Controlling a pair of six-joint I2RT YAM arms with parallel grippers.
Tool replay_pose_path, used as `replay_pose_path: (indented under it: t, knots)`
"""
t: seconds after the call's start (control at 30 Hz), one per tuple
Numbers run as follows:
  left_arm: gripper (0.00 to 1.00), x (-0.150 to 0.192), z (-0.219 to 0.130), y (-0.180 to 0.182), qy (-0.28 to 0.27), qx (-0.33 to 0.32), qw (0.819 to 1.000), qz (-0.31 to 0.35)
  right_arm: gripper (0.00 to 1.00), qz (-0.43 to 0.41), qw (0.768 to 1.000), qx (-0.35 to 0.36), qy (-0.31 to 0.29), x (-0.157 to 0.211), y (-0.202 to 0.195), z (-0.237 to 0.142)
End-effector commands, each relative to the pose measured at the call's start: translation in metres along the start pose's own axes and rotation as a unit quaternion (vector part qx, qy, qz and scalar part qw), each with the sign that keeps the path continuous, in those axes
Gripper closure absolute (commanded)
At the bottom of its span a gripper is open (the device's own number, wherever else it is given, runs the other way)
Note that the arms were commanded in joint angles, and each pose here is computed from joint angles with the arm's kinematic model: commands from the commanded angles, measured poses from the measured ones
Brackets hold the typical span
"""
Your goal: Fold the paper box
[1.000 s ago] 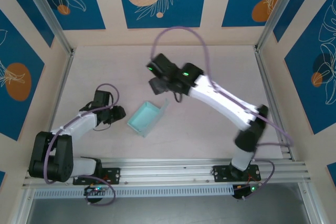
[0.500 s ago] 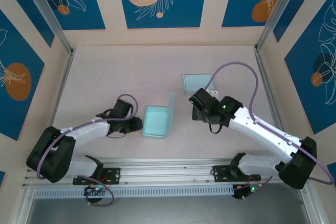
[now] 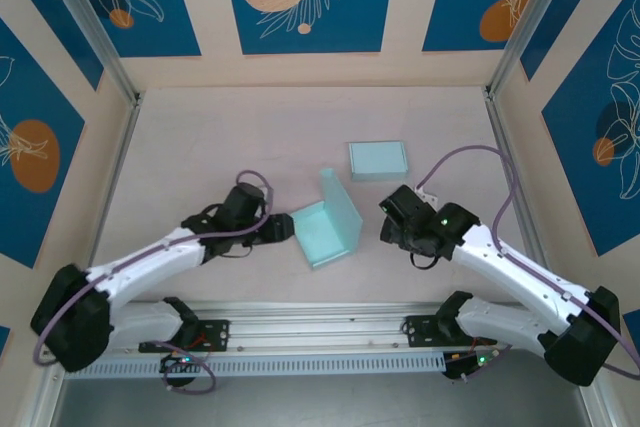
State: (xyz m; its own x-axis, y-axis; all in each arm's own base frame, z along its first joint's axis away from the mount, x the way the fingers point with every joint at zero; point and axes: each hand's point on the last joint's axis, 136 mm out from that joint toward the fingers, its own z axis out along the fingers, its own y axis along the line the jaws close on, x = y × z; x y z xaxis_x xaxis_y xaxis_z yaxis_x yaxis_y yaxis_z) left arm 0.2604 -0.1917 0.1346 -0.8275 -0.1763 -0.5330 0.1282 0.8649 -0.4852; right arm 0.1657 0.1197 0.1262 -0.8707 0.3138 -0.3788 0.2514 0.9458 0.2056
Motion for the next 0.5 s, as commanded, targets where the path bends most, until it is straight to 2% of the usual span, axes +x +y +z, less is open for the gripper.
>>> replay_pose_path:
  t: [0.0,0.13,0.27,0.37,0.47]
  knots:
    - [0.37,-0.015,0.006,0.03,-0.017,-0.041,0.999,0.022,0.37,0.053,0.998,-0.038,0.021,0.027,0.01,0.0]
    - [0.41,-0.042,0.031,0.032,-0.038,-0.025,0.999,0.019,0.29,0.067,0.991,-0.109,0.026,0.05,0.043,0.004]
    - [0.5,-0.058,0.064,0.033,-0.019,-0.039,0.998,0.049,0.21,0.056,0.984,-0.156,0.058,0.07,0.074,0.017]
    - [0.58,-0.058,0.09,0.03,0.008,-0.028,0.998,0.059,0.19,0.05,0.977,-0.188,0.086,0.077,0.096,0.031]
    - [0.6,-0.047,0.107,0.024,0.034,0.002,0.998,0.045,0.19,0.039,0.971,-0.208,0.109,0.078,0.113,0.043]
